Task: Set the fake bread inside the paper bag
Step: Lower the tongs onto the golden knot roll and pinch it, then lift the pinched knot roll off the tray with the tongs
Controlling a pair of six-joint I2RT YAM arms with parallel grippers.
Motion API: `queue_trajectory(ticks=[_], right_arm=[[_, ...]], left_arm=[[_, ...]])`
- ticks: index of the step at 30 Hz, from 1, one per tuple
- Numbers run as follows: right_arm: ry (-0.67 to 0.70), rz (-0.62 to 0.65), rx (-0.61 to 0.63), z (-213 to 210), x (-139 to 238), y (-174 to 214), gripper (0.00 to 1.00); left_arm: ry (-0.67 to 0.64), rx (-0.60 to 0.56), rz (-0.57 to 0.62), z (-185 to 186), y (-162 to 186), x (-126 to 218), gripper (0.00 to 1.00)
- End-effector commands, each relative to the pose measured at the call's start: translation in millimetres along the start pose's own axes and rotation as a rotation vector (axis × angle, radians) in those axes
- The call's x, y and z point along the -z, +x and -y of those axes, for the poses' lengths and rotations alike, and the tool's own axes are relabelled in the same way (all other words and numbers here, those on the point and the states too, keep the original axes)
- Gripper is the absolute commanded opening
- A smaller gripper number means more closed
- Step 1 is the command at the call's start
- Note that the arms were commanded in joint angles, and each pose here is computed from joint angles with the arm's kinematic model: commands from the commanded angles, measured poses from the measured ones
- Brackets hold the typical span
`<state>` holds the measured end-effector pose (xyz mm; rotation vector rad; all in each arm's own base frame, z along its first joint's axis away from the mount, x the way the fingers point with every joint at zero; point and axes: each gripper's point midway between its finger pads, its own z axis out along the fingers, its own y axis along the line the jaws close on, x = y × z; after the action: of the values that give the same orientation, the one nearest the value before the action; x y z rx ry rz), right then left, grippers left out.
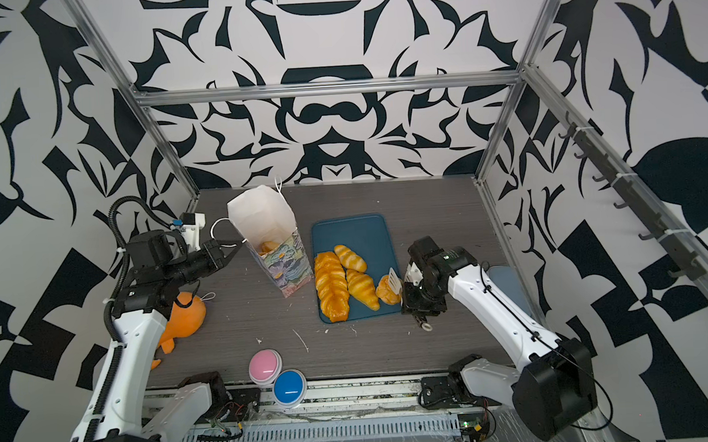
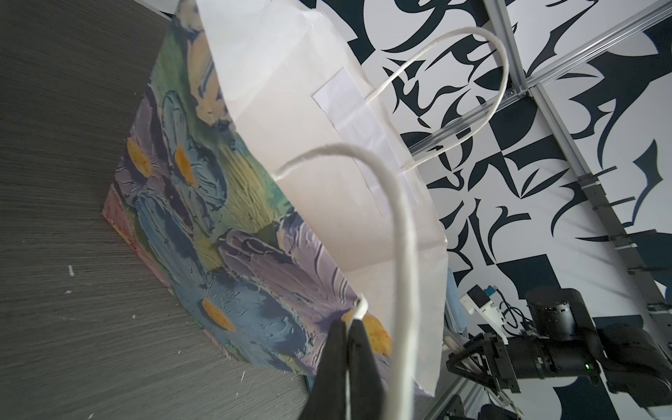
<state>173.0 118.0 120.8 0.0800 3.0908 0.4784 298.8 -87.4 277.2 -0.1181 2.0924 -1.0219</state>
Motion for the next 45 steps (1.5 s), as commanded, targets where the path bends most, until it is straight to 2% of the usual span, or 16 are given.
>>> queue_trajectory(ticks=[1,13,37,45], right_arm=[[0.0,0.017,0.0,0.0,2.6,-2.9,0.4],[-0.021,0.061,0.01,-7.1,10.0,-13.1,0.31],[-0.034,0.231,0.076,-29.8,57.4,-57.3,0.28],[-0.133,0.315,0.096,-54.5,77.3,-75.5,0.28]], left_arm=[[0.008,-0.004,0.005,3.1,-3.6,1.2,0.0],[0.008,-0.002,0.004,2.1,-3.0,0.6,0.0],[0.004,-0.009,0.007,4.5,-4.8,2.8,0.0],[0.0,-0.014,0.011,5.5,-6.2,4.1,0.0]])
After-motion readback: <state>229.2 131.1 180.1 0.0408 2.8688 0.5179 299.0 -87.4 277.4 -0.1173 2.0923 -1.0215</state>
